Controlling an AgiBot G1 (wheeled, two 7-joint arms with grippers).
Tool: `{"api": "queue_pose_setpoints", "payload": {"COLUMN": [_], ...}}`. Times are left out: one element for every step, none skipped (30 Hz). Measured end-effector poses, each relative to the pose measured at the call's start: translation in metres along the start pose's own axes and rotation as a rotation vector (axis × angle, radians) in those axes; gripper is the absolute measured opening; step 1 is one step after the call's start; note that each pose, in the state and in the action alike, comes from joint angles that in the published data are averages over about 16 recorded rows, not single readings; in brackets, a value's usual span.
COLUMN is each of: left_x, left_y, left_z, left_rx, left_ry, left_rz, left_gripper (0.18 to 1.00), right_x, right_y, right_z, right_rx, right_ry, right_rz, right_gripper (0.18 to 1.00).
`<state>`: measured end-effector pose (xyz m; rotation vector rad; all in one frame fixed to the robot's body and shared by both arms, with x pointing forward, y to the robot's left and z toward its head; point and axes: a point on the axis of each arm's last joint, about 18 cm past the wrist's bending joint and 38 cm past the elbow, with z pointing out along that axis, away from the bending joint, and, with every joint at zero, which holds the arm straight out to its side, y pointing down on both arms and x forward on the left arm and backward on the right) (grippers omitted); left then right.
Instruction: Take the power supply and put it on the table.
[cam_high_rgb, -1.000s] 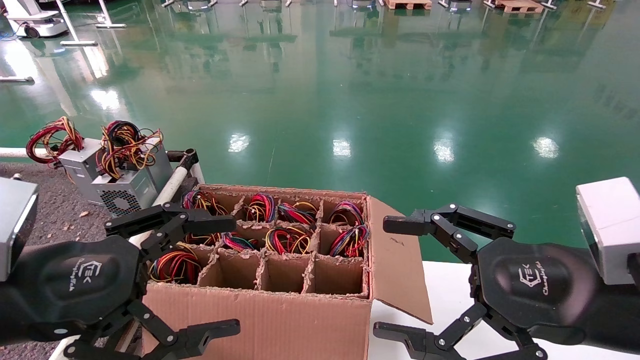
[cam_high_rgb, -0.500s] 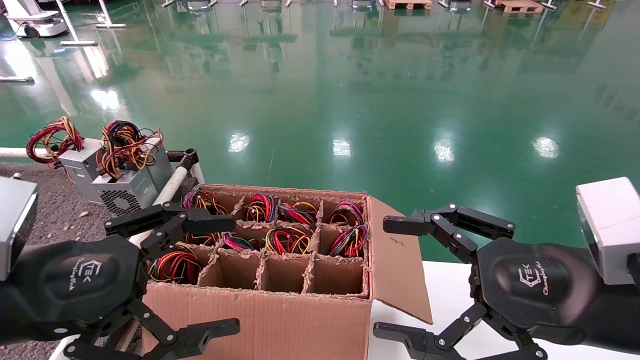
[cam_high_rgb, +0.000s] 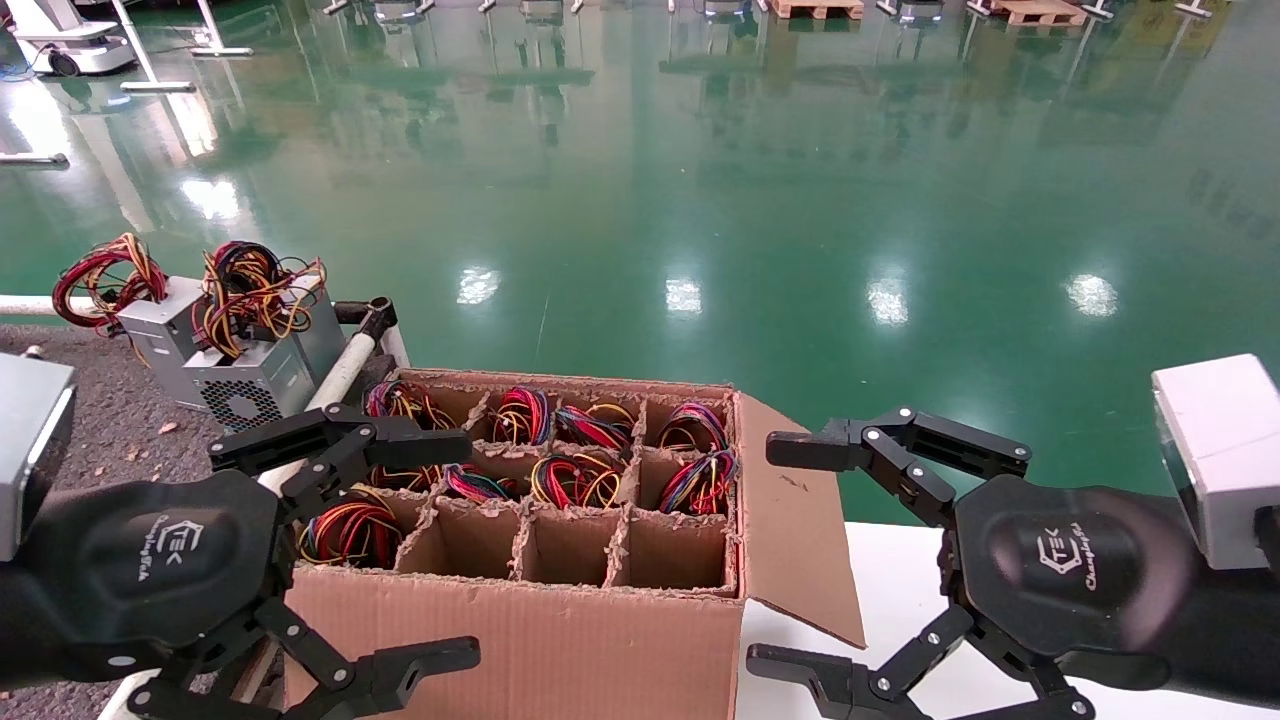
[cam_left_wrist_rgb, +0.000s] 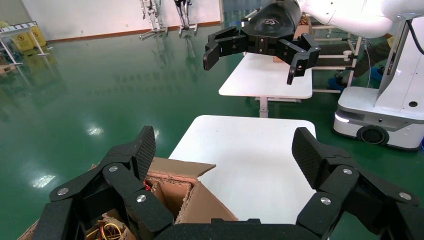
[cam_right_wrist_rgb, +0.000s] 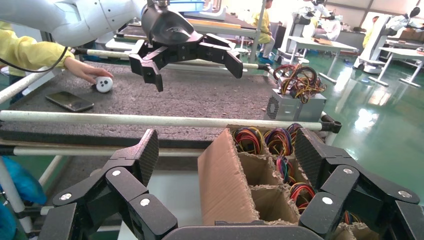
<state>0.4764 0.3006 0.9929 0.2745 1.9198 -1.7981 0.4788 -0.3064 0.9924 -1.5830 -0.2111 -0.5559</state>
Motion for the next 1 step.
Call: {"api": "queue_pose_setpoints", "payload": {"left_x": [0.0000], "left_y": [0.0000], "left_z": [0.0000], "left_rx": [0.000], "left_ry": [0.000], "left_rz": [0.000], "left_gripper": [1.001], "right_x": [0.0000], "right_y": [0.0000], "right_z": [0.0000], "right_rx": [0.000], "right_ry": [0.000], "right_rz": [0.000], "right_gripper": [1.000]}}
